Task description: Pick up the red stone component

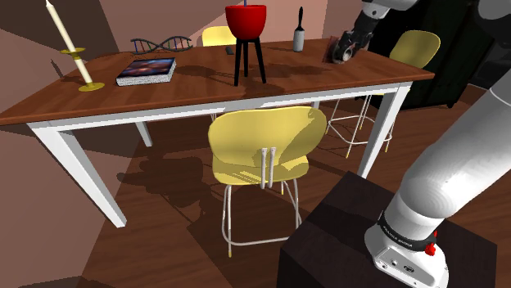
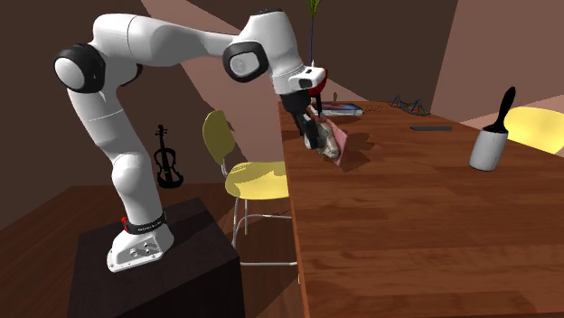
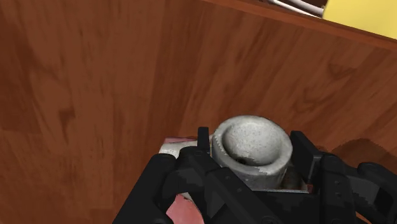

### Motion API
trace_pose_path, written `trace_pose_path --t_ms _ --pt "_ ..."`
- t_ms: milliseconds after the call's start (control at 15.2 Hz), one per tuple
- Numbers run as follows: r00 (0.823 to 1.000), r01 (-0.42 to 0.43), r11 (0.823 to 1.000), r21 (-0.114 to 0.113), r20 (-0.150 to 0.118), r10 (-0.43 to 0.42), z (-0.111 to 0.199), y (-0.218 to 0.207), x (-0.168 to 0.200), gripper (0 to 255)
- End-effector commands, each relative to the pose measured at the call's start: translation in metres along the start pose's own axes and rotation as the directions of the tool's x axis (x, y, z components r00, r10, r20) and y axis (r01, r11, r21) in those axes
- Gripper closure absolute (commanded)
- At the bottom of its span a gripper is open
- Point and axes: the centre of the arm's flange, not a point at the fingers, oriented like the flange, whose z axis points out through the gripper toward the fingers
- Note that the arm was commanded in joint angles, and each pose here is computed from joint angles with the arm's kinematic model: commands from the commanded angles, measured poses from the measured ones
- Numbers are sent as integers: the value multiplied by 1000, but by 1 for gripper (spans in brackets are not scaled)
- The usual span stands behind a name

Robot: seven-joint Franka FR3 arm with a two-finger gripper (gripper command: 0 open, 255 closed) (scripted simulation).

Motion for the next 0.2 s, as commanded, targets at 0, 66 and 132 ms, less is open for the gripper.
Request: trace_pose_path --t_ms 0,66,132 --pt "1000 0 1000 0 -1 0 -10 -1 3 255" --pt "1000 0 1000 0 -1 0 -11 -1 3 255" --pt "1000 0 1000 0 -1 0 -11 -1 3 255"
